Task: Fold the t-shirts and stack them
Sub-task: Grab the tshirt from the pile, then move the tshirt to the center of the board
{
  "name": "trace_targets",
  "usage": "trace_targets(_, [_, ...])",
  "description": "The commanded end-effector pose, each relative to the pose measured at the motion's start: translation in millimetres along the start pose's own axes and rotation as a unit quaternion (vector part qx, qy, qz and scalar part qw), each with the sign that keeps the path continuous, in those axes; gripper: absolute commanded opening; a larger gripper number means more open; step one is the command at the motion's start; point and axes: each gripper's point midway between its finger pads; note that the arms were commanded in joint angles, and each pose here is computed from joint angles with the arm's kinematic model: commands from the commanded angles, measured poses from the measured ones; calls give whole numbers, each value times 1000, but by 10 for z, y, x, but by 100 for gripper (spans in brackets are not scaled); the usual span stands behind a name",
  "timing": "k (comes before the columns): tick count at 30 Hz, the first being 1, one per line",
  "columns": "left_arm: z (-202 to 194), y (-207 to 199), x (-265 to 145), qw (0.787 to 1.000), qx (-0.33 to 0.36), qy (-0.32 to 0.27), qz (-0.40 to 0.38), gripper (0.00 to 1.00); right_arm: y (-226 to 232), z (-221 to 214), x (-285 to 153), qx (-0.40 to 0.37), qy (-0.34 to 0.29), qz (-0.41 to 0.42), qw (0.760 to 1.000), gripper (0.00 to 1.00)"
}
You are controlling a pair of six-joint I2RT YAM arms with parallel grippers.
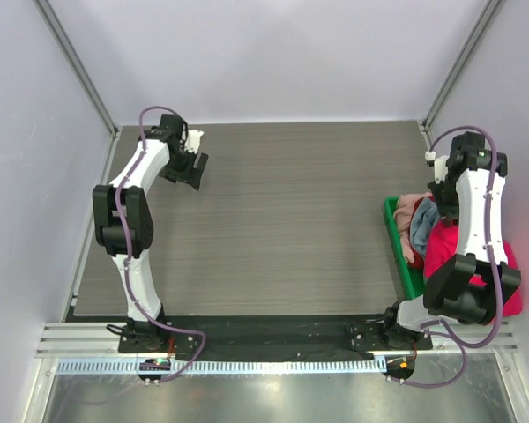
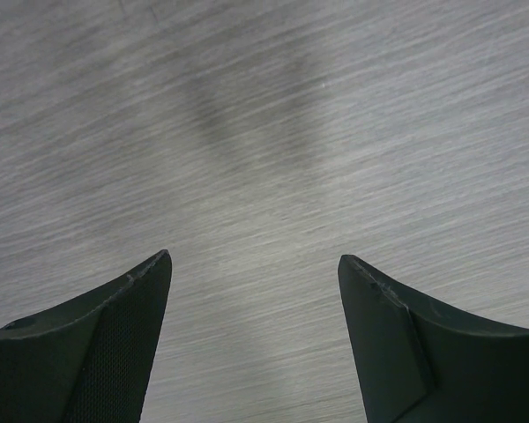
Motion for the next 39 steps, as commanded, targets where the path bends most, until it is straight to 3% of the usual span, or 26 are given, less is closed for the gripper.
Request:
trace_targets(1, [128, 66, -59, 1000, 8, -12, 7, 77, -84, 15, -167, 26, -14, -17, 999, 15])
trace_targets(2, [123, 69, -49, 1000, 12, -11, 9, 77, -95, 34, -191, 29, -16, -19, 999, 2])
trace_targets(5, [128, 97, -67, 1000, 17, -10, 15, 77, -225, 233, -486, 45, -64, -33, 996, 1])
trace_targets(7, [155, 147, -99, 1000, 15, -12, 24, 77, -418, 560, -958, 69, -145, -53, 986, 1])
trace_targets(9, [224, 215, -178, 999, -1, -20, 39, 78, -551, 907, -1193, 78, -187, -60, 977, 1])
trace_targets(10, [241, 266, -207, 999, -9, -24, 43, 79, -729, 1111, -1738, 94, -273, -82, 954, 1])
trace_targets(11, [269, 296, -242, 998, -18, -29, 47, 80, -754, 1255, -1961, 88, -312, -90, 942, 1])
trace_targets(12, [342, 359, -308, 997, -34, -40, 61, 86, -809, 1412, -2342, 88, -380, -105, 915, 1])
trace_targets(14, [377, 420, -334, 995, -53, -45, 66, 92, -638, 1614, -2741, 32, -449, -125, 884, 1])
trace_targets(15, [454, 440, -410, 994, -57, -55, 71, 99, -584, 1637, -2902, 18, -474, -133, 870, 1])
trace_targets(17, [414, 475, -407, 993, -78, -38, 80, 100, -358, 1761, -3225, -27, -550, -137, 823, 1])
trace_targets(21, [564, 583, -633, 989, -92, -44, 104, 100, 176, 2094, -3490, -83, -652, -95, 748, 1])
trace_targets(23, [604, 584, -760, 989, -88, -57, 107, 100, 419, 2338, -3483, -84, -662, -59, 743, 1])
trace_targets(25, [631, 579, -851, 987, -88, -72, 110, 100, 517, 2463, -3824, -65, -699, -26, 712, 1])
trace_targets(26, [659, 600, -880, 986, -90, -82, 117, 100, 689, 2696, -3732, -71, -696, -9, 714, 1])
trace_targets(27, [633, 578, -935, 985, -91, -84, 119, 100, 656, 2691, -4077, -57, -732, 0, 679, 1])
trace_targets(29, [560, 580, -940, 985, -89, -77, 124, 100, 853, 2826, -4312, -63, -762, 18, 645, 1])
trace_targets(32, [477, 574, -988, 985, -85, -73, 132, 100, 1071, 2835, -4755, -74, -816, 20, 573, 1])
trace_targets(33, [466, 578, -1058, 984, -83, -78, 138, 100, 1135, 2815, -4938, -75, -840, 23, 537, 1])
trace_targets(38, [465, 597, -1208, 980, -79, -99, 155, 100, 1556, 2610, -5440, -100, -892, 46, 437, 1])
trace_targets(39, [466, 601, -1226, 979, -80, -100, 158, 100, 1528, 2519, -5622, -87, -910, 42, 404, 1])
Point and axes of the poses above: each gripper's point midway between its finger pads, its own x axis out along the fingers, its own y axis along the line the jaws close on, z = x × y, and after that the axes turned 10 degrees about x, right-handed
